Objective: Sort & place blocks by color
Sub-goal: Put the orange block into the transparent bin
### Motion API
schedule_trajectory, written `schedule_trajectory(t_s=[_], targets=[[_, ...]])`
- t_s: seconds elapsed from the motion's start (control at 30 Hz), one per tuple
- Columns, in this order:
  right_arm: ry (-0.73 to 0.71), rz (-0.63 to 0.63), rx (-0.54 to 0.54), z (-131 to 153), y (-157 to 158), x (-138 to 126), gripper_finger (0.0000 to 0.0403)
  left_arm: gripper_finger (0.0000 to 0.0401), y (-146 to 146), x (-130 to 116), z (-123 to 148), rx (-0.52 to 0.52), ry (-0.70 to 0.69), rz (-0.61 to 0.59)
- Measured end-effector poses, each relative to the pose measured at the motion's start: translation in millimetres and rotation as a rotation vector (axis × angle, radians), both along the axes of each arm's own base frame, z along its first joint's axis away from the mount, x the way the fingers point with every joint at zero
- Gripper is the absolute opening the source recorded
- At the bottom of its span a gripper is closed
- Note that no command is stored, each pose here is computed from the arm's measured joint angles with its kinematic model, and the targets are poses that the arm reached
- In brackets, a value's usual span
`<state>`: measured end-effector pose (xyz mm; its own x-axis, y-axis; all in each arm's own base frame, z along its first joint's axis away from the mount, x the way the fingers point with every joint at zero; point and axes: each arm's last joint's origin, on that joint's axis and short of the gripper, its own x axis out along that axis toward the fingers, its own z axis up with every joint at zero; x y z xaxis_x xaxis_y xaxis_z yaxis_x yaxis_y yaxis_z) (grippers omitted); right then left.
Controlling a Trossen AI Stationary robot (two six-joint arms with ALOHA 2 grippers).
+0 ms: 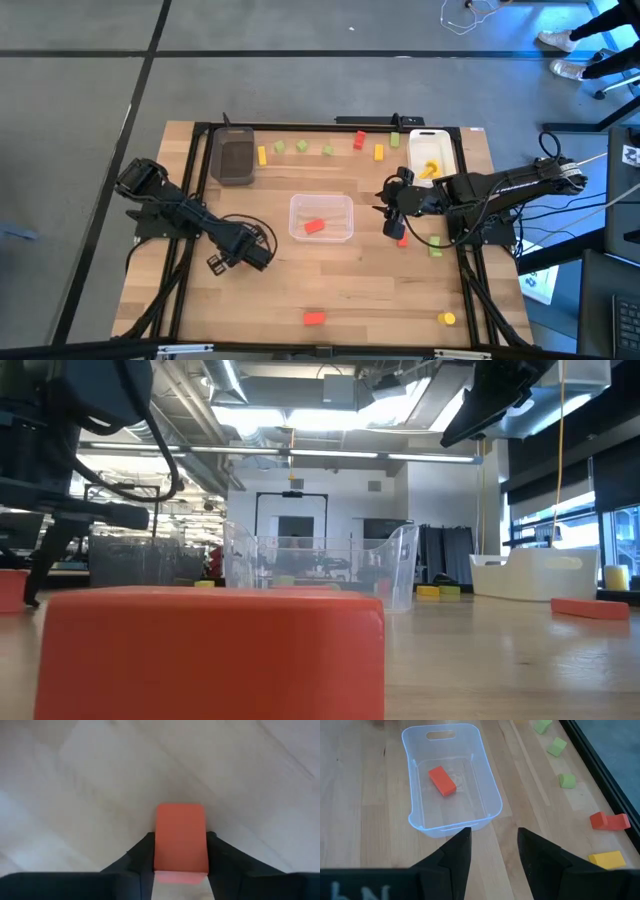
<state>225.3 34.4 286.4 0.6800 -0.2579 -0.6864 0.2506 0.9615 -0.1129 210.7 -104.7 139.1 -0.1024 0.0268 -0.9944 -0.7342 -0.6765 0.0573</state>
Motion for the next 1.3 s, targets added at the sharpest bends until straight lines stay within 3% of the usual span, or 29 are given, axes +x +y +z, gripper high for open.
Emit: schedule_trajectory(t_s=[0.33, 0.7, 1.07, 1.3], targets=[[0.0, 0.0, 0.0, 0.0, -0.1, 0.0, 0.0161, 0.0139, 0.7, -4.5, 0.5, -0.02, 0.052, -0.374], [0.0, 0.0, 0.0, 0.0, -0.1, 0.0, 0.0161, 0.0143, 1.2, -4.9, 0.6, -0.027, 0.062, -0.498], [0.0, 0.0, 0.0, 0.0, -0.1, 0.0, 0.0161, 0.0144, 0.5, -5.3, 0.6, 0.008, 0.055, -0.526], [0.0, 0.0, 0.0, 0.0, 0.0, 0.0, 0.0161, 0.013, 1.6, -4.0, 0.6, 0.045, 0.05, -0.679]])
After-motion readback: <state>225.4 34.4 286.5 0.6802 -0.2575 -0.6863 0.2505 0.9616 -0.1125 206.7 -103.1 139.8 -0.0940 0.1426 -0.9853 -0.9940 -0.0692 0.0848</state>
